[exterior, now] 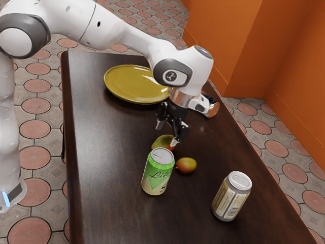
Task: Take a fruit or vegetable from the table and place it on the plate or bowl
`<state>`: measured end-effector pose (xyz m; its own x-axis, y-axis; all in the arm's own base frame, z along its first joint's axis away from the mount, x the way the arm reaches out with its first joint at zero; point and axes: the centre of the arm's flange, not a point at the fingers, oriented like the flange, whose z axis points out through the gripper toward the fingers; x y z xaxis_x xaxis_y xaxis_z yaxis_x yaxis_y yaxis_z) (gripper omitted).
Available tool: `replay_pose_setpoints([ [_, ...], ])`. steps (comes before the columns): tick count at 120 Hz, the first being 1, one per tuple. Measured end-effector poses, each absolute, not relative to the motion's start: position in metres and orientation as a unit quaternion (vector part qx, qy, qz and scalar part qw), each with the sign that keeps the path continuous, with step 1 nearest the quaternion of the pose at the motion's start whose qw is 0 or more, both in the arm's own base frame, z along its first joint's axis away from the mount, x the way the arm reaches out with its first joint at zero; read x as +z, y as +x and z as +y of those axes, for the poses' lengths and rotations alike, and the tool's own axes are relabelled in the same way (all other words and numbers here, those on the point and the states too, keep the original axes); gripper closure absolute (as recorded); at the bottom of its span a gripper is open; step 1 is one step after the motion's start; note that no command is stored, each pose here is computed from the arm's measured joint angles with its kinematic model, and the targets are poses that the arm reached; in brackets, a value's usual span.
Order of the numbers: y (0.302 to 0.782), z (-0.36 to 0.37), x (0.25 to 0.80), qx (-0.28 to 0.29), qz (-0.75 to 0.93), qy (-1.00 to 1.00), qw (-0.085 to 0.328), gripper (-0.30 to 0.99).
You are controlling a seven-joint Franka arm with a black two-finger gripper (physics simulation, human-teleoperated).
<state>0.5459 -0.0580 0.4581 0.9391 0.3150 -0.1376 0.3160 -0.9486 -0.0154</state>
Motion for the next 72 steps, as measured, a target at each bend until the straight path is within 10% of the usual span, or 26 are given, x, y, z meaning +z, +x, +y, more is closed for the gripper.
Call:
replay_pose_setpoints([
  [72, 0.546, -0.059, 0.444, -0.063, 0.16, 0.985, 0.011, 0.0],
])
